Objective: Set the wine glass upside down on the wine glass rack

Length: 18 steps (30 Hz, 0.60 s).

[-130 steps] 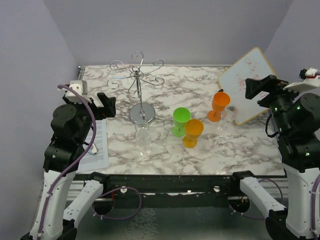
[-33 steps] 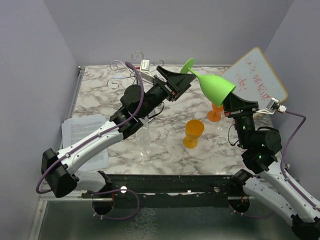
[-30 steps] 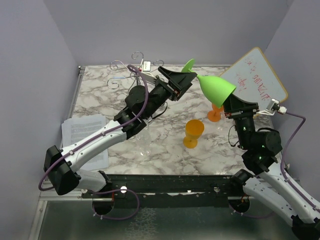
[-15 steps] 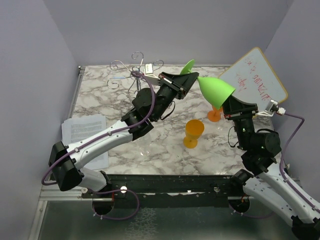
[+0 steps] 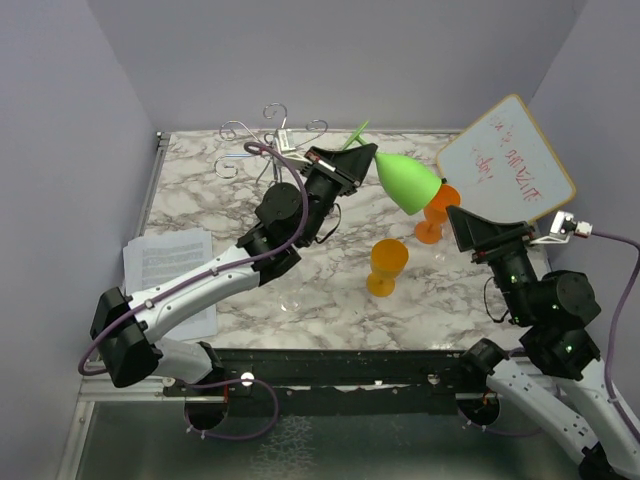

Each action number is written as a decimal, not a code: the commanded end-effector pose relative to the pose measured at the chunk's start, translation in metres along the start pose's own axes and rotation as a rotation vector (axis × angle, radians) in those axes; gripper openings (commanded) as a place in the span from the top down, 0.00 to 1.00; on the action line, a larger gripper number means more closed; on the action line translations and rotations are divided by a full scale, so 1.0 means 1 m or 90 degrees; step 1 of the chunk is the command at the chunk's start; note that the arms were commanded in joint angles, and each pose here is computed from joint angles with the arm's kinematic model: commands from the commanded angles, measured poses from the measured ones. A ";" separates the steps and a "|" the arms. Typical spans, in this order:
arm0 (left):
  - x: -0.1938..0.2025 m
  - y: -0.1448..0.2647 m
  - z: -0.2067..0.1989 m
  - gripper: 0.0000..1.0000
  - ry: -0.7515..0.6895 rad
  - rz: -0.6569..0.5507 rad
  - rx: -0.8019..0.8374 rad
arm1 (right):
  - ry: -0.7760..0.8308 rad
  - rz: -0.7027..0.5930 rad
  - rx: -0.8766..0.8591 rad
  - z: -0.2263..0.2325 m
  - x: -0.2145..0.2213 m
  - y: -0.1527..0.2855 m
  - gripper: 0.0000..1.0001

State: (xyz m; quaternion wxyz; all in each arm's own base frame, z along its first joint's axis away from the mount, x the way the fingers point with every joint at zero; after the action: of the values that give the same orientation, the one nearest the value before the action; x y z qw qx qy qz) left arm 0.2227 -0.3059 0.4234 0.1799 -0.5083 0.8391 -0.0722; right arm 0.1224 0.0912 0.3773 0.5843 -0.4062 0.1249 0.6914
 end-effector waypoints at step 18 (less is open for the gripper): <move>-0.001 0.038 -0.015 1.00 -0.595 0.190 0.354 | 0.105 0.270 -0.238 0.080 -0.030 -0.009 0.14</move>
State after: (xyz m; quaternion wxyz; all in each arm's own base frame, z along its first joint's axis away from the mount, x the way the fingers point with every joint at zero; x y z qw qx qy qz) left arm 0.1937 -0.2868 0.4312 0.5835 -0.3567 0.7294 -0.0161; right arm 0.0976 0.1021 0.4496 0.4224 -0.5166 0.1555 0.7284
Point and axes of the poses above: each gripper's point midway between its finger pads, its own y axis back along the fingers, its own z axis along the line the jaws close on, x = y × z, the point moved 9 cm from there along y, back along the fingers, and after that the axes turned 8 degrees about y, right-handed, at the moved point
